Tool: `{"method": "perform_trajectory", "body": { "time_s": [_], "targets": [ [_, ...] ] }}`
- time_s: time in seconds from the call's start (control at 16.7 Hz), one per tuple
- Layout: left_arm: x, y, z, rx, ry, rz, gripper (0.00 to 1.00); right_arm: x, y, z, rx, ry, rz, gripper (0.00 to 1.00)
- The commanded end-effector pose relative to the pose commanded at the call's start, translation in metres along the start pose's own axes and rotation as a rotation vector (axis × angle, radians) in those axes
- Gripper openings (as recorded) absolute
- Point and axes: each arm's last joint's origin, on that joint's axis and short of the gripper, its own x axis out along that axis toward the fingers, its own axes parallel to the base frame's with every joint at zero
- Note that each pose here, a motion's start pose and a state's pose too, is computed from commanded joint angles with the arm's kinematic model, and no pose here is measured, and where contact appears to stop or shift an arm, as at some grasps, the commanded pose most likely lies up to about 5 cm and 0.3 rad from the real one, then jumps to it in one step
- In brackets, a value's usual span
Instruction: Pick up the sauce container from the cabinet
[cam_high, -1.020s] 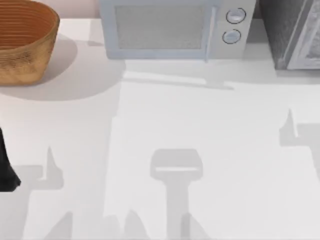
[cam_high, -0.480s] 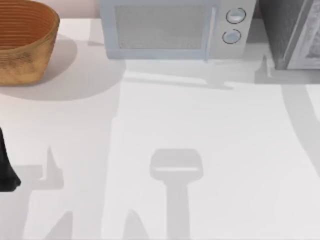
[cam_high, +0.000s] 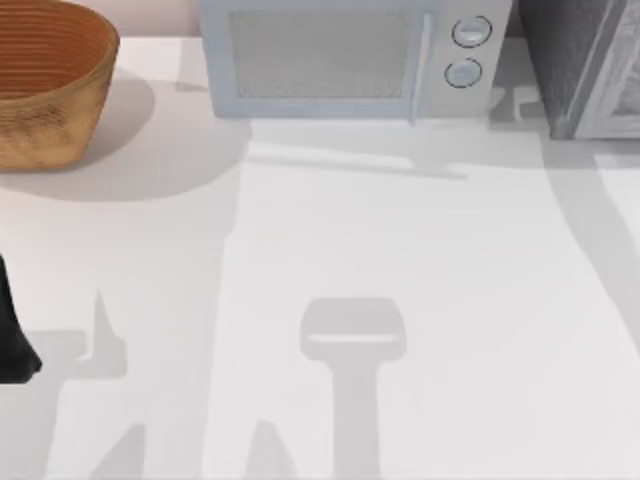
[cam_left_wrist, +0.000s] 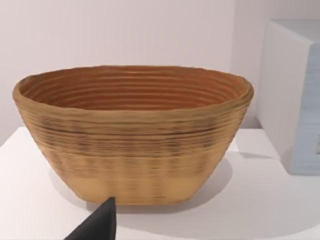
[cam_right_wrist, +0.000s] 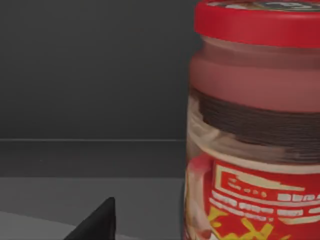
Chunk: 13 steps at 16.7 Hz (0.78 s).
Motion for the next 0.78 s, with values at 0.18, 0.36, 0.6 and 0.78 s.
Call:
{"method": "perform_trajectory", "body": {
  "time_s": [0.18,0.36,0.6,0.78],
  "targets": [
    [0.000,0.000,0.000,0.000,0.000,0.000,1.00,0.000,0.000,0.000,0.000,0.000,0.000,1.00],
    [0.000,0.000,0.000,0.000,0.000,0.000,1.00,0.001,-0.004,0.000,0.002,-0.002,-0.005,1.00],
    [0.000,0.000,0.000,0.000,0.000,0.000,1.00,0.008,-0.012,-0.002,0.005,0.003,-0.010,1.00],
    [0.000,0.000,0.000,0.000,0.000,0.000,1.00,0.007,-0.011,-0.001,0.005,0.002,-0.008,1.00]
  ]
}}
